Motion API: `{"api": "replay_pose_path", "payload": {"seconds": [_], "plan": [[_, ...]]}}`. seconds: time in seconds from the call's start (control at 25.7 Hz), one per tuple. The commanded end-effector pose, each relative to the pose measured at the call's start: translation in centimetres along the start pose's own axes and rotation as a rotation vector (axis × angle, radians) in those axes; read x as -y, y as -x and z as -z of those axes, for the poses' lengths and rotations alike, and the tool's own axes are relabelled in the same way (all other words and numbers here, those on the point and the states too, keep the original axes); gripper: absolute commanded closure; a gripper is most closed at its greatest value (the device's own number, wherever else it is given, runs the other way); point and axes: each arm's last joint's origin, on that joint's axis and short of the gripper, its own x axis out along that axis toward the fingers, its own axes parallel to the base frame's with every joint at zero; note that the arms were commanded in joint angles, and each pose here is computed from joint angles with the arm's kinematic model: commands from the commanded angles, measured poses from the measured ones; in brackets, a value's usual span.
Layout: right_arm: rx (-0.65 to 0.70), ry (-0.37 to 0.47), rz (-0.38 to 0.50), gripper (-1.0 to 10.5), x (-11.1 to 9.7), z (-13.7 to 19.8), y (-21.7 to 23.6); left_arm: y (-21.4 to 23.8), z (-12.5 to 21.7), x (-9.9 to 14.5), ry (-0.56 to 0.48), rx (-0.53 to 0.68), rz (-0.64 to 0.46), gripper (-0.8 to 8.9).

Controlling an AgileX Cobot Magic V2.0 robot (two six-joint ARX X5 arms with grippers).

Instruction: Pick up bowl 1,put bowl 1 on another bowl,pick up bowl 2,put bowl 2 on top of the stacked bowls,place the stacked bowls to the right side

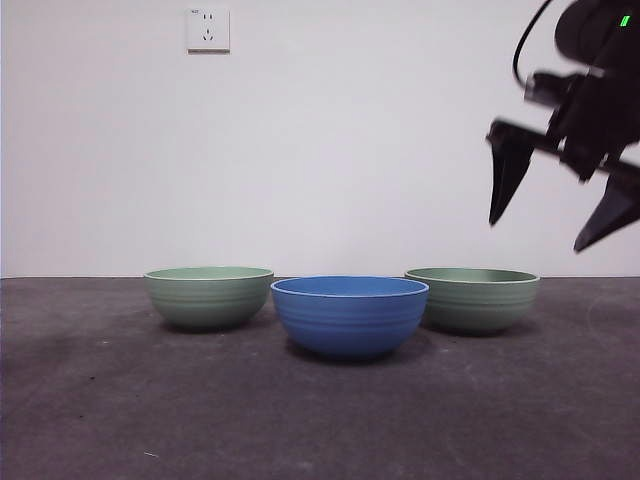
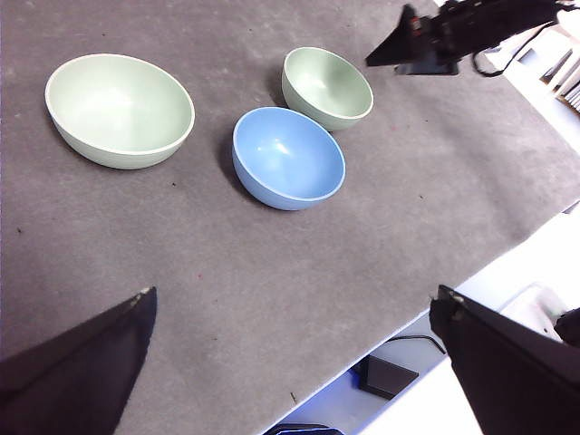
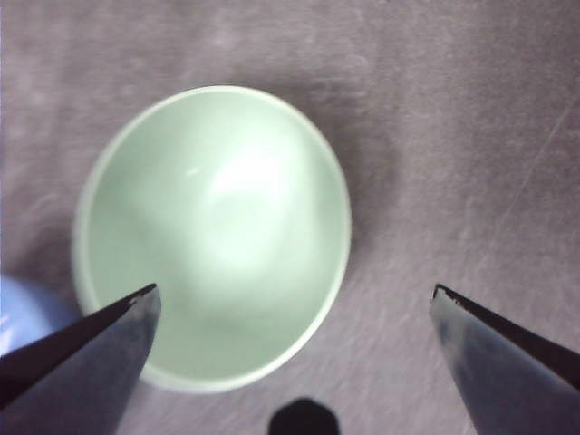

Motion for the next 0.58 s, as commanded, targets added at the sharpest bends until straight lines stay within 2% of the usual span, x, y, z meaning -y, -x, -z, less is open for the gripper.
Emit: {"api": "replay_pose_path", "payload": {"seconds": [0.04, 0.12, 0.23, 0.39, 0.51, 0.58], "plan": [[-0.028, -0.023, 0.027, 4.7, 0.4, 0.2, -1.9, 0.0, 0.0, 0.1, -0.001, 0.002, 0.004, 2.18], [-0.042, -0.026, 0.039, 5.2, 0.6, 0.3, -2.9, 0.0, 0.0, 0.1, -0.002, 0.002, 0.003, 2.18], [-0.053, -0.028, 0.04, 5.2, 0.9, 0.4, -4.1, 0.0, 0.0, 0.1, -0.002, 0.002, 0.003, 2.18], [-0.054, -0.027, 0.041, 6.5, 1.0, 0.4, -5.0, 0.0, 0.0, 0.1, -0.002, 0.002, 0.003, 2.18], [-0.036, -0.021, 0.039, 8.3, 1.0, 0.3, -5.1, 0.0, 0.0, 0.1, -0.002, 0.002, 0.003, 2.18], [-0.034, -0.021, 0.038, 8.6, 1.0, 0.3, -5.1, 0.0, 0.0, 0.1, -0.002, 0.002, 0.003, 2.18]]}}
